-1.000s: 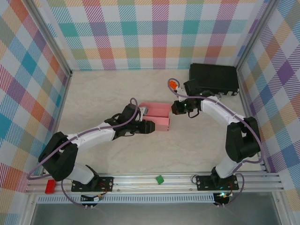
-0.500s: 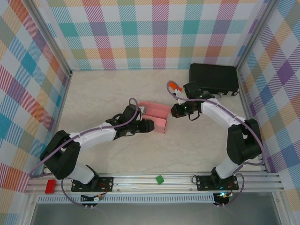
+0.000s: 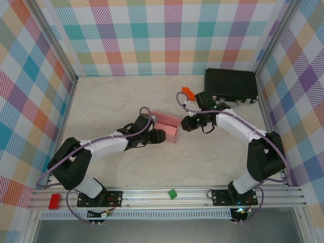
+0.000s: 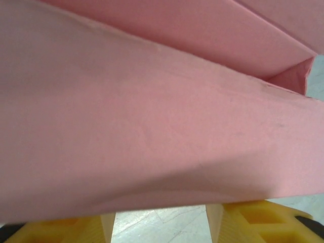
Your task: Fold the paper box
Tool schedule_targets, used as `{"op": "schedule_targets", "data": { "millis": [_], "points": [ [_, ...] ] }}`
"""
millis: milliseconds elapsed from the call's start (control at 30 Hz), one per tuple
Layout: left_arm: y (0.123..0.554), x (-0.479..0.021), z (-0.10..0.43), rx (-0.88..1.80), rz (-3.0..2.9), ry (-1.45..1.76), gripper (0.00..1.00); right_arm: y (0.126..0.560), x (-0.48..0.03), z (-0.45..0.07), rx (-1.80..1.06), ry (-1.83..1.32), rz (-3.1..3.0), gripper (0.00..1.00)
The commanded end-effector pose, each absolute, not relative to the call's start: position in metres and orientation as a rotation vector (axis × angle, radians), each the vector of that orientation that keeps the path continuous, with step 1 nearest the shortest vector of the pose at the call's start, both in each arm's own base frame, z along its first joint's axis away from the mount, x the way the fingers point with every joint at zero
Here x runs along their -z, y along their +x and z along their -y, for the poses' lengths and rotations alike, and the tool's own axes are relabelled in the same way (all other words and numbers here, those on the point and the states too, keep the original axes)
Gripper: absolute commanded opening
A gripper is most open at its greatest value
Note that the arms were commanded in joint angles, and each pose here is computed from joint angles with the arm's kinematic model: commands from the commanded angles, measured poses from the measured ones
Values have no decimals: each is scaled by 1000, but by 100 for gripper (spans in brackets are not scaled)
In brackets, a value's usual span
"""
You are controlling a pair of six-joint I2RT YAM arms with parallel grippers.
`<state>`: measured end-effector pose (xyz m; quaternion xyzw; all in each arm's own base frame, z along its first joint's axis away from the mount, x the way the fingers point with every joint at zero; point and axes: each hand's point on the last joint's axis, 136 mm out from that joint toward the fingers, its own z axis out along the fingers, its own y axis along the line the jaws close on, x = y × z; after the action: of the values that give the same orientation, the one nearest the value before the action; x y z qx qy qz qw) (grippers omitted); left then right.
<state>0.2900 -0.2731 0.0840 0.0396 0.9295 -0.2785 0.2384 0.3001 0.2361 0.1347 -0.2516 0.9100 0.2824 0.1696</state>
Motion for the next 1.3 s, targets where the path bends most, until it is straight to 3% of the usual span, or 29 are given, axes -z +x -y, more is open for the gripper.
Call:
{"op": "schedule_targets", "data": {
  "millis": [0,867,1267],
  "points": [
    [295,-83,273,728,-2534,76,50,280,-137,-243,-860,-791,-2588,0],
    [307,-72,264,615,-2513,77,50,252,-142,-274,-1002,-942,-2563,0],
    [308,-71,260,583,-2516,77,50,269,-141,-264,-838,-881,-2575,0]
  ]
}}
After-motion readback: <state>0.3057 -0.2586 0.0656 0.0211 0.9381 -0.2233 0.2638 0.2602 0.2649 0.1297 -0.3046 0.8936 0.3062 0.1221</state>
